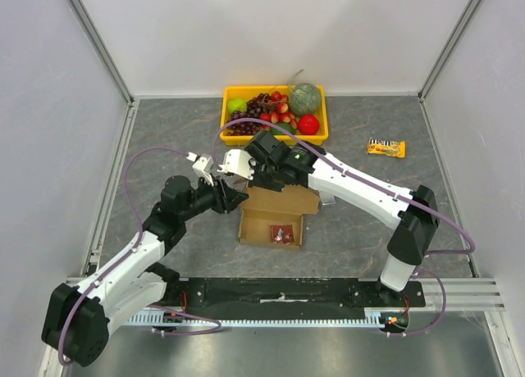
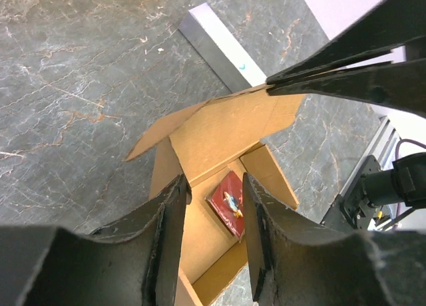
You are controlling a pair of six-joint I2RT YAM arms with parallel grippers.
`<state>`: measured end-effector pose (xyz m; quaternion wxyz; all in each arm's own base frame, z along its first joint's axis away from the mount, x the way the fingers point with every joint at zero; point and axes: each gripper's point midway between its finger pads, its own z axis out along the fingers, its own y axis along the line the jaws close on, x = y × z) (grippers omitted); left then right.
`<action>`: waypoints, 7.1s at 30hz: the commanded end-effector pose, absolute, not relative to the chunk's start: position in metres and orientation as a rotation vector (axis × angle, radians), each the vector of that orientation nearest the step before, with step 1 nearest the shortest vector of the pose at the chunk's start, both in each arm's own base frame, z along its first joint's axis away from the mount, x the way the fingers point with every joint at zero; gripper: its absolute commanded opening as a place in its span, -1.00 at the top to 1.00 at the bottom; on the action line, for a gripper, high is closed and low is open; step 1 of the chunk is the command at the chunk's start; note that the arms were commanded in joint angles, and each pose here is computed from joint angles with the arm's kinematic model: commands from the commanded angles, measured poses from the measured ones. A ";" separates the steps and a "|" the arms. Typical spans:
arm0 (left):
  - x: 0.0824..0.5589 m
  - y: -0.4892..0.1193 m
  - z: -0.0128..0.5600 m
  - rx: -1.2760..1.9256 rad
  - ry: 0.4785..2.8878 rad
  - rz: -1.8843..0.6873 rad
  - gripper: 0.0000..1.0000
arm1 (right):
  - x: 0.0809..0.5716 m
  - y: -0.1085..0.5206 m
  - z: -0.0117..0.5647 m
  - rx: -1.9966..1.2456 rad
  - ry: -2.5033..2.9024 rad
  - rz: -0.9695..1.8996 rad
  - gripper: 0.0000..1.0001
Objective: Fold the paper box
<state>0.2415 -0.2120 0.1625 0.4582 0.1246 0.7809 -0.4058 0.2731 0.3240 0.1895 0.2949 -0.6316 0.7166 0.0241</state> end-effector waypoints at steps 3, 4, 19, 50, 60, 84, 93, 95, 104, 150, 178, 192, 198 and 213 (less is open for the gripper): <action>0.239 -0.215 0.180 0.293 1.901 -1.025 0.09 | 0.275 0.338 0.194 -1.639 1.901 0.107 1.00; 0.240 -0.214 0.178 0.292 1.906 -1.016 0.09 | 0.275 0.338 0.193 -1.640 1.904 0.108 1.00; 0.261 -0.202 0.163 0.215 1.986 -0.844 0.09 | 0.274 0.340 0.196 -1.625 1.904 0.123 1.00; 0.272 -0.199 0.150 0.221 2.041 -0.724 0.96 | 0.290 0.333 0.264 -1.268 1.843 0.211 -0.08; 0.273 -0.187 0.163 0.250 2.015 -0.639 0.96 | 0.327 0.220 0.270 -0.763 1.978 0.279 -0.31; 0.277 -0.188 0.164 0.256 2.020 -0.634 0.96 | 0.301 0.203 0.170 -0.554 2.147 0.830 0.02; 0.277 -0.190 0.162 0.254 2.023 -0.642 0.96 | 0.305 0.204 0.154 -0.541 2.165 0.835 0.08; 0.277 -0.190 0.162 0.252 2.022 -0.641 0.96 | 0.306 0.204 0.149 -0.541 2.169 0.833 0.09; 0.279 -0.191 0.162 0.252 2.022 -0.641 0.96 | 0.310 0.208 0.138 -0.546 2.159 0.847 0.05; 0.282 -0.190 0.175 0.204 1.995 -0.649 0.93 | 0.297 0.233 0.145 -0.620 2.058 0.726 0.77; 0.291 -0.227 0.196 0.120 1.800 -0.588 0.92 | 0.328 0.266 0.168 -0.386 1.789 0.500 0.87; 0.283 -0.236 0.166 0.098 1.830 -0.535 0.92 | 0.302 0.258 0.176 -0.324 1.670 0.474 0.85; 0.290 -0.241 0.179 0.120 1.793 -0.524 0.92 | 0.300 0.261 0.186 -0.341 1.583 0.482 0.88; 0.287 -0.238 0.166 0.106 1.801 -0.524 0.94 | 0.298 0.259 0.183 -0.339 1.533 0.491 0.81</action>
